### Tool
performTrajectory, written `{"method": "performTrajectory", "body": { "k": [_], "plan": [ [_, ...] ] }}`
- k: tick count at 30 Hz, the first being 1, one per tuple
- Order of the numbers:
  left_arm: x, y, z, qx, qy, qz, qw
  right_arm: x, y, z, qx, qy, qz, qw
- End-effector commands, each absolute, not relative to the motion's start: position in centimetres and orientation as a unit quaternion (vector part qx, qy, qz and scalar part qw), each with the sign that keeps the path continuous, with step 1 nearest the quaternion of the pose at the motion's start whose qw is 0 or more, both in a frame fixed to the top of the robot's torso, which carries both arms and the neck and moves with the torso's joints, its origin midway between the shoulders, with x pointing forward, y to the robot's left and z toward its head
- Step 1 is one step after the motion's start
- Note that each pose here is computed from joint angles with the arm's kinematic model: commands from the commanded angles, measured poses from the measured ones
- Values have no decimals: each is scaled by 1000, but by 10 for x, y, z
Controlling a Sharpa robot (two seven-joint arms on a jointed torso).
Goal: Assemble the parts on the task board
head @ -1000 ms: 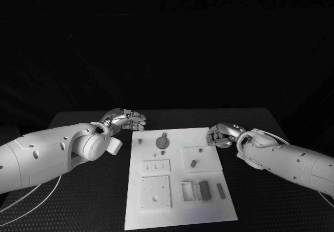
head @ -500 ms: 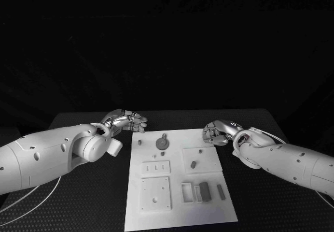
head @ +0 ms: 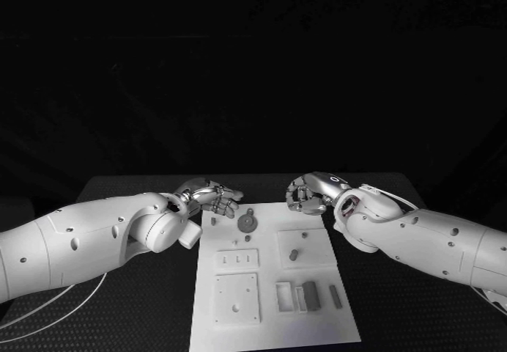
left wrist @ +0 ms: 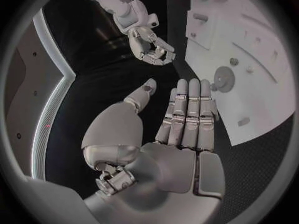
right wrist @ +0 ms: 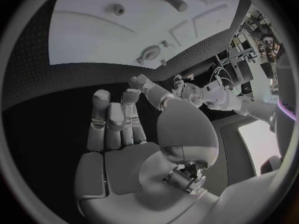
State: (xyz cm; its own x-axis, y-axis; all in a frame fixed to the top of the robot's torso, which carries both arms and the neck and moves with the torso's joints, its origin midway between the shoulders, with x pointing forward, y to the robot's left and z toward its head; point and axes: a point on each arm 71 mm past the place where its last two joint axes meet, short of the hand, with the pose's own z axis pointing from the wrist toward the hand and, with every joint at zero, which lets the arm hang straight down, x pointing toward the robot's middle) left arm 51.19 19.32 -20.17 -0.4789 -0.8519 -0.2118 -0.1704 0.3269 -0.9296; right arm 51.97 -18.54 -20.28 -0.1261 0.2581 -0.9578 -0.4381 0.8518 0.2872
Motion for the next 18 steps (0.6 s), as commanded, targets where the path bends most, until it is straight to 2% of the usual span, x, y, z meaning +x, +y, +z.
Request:
{"method": "performTrajectory", "body": {
  "k": [1, 10, 18],
  "plan": [
    [508, 187, -207, -355, 755, -418, 360, 514, -168, -202, -82, 710, 247, 655],
    [506, 166, -210, -336, 772, -422, 337, 507, -133, -198, -102, 705, 271, 647],
    [505, 161, -210, -331, 775, -424, 331, 501, -119, -196, -111, 703, 287, 642]
  ]
}}
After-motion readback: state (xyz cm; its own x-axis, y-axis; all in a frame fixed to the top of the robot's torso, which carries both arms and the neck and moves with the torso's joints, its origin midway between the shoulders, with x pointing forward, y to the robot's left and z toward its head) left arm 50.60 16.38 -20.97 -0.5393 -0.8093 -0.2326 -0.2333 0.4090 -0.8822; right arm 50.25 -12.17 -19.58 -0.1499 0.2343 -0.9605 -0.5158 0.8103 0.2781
